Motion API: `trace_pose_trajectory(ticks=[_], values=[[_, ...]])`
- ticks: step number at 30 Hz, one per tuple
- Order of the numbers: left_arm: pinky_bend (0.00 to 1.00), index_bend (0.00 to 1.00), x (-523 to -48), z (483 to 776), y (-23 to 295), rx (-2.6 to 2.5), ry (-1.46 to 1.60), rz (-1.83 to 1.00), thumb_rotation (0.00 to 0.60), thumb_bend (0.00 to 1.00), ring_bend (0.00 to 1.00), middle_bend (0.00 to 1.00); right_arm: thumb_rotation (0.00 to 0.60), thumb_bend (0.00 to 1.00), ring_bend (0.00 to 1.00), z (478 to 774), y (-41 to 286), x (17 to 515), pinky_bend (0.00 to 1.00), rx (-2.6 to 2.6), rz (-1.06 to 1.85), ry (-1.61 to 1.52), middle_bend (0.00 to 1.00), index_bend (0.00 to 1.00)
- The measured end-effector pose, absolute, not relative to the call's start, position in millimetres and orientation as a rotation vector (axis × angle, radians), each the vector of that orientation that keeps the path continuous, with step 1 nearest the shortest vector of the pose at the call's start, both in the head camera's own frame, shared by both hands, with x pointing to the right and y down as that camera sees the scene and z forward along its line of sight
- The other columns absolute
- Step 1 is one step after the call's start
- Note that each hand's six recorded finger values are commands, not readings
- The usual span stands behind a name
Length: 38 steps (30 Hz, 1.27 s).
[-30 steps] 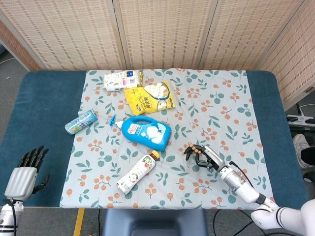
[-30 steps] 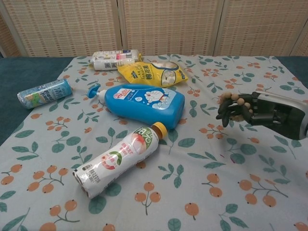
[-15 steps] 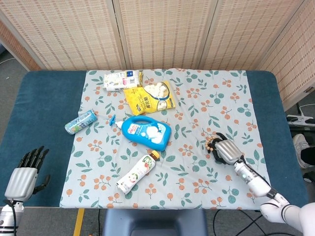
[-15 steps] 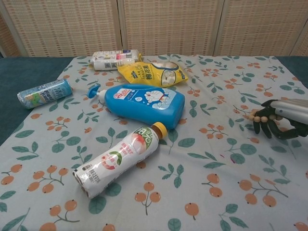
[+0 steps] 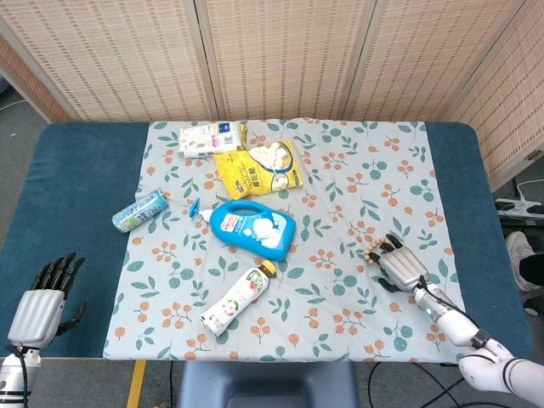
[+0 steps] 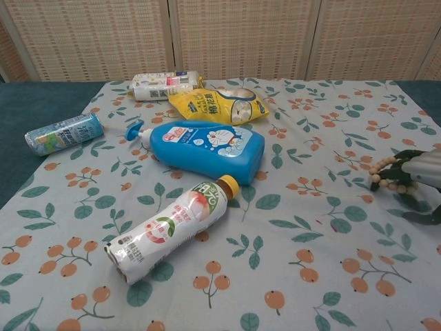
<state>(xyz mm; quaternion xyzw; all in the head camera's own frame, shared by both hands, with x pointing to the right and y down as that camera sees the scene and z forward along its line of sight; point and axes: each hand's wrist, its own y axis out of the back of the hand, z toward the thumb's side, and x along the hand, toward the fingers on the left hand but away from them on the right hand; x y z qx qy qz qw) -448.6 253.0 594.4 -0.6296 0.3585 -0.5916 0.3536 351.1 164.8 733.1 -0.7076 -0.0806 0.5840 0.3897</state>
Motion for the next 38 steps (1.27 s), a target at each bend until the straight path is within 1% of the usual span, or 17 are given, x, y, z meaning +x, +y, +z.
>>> trace_pose_trajectory(ticks=[9, 14, 17, 21, 24, 28, 31, 35, 38], values=[[0.12, 0.00, -448.2, 594.3, 253.2, -1.628, 0.928, -1.530, 0.600, 0.44, 0.00, 0.00, 0.498, 0.27, 0.00, 704.2, 159.2, 350.3, 0.00, -1.752, 1.469, -0.236, 0.12, 0.00], [0.12, 0.00, -447.3, 594.6, 253.3, -1.629, 0.925, -1.528, 0.600, 0.44, 0.00, 0.00, 0.497, 0.27, 0.00, 701.4, 165.8, 348.7, 0.00, -1.846, 1.517, -0.202, 0.12, 0.02], [0.12, 0.00, -446.9, 593.5, 253.8, -1.628, 0.926, -1.524, 0.600, 0.44, 0.00, 0.00, 0.498, 0.27, 0.00, 703.2, 166.7, 351.6, 0.00, -1.884, 1.560, -0.185, 0.12, 0.00], [0.12, 0.00, -447.8, 592.0, 253.6, -1.624, 0.931, -1.522, 0.600, 0.44, 0.00, 0.00, 0.497, 0.27, 0.00, 700.5, 163.1, 353.1, 0.00, -1.897, 1.565, -0.234, 0.12, 0.00], [0.12, 0.00, -447.5, 591.1, 253.0, -1.621, 0.935, -1.518, 0.600, 0.44, 0.00, 0.00, 0.495, 0.27, 0.00, 691.3, 160.2, 352.2, 0.00, -1.882, 1.526, -0.299, 0.12, 0.00], [0.12, 0.00, -446.4, 590.4, 252.7, -1.616, 0.934, -1.508, 0.600, 0.44, 0.00, 0.00, 0.495, 0.27, 0.00, 668.7, 161.7, 352.8, 0.00, -1.819, 1.439, -0.418, 0.10, 0.00], [0.13, 0.00, -446.2, 591.0, 252.1, -1.606, 0.933, -1.499, 0.600, 0.44, 0.00, 0.00, 0.491, 0.27, 0.00, 643.8, 169.2, 357.8, 0.00, -1.726, 1.370, -0.539, 0.06, 0.00], [0.13, 0.00, -446.1, 591.4, 251.3, -1.598, 0.940, -1.484, 0.600, 0.44, 0.00, 0.00, 0.496, 0.27, 0.00, 608.4, 195.1, 367.6, 0.00, -1.592, 1.295, -0.701, 0.00, 0.00], [0.13, 0.00, -445.4, 591.4, 251.0, -1.602, 0.945, -1.475, 0.600, 0.44, 0.00, 0.00, 0.496, 0.27, 0.00, 592.1, 218.1, 367.4, 0.00, -1.541, 1.259, -0.751, 0.00, 0.00]])
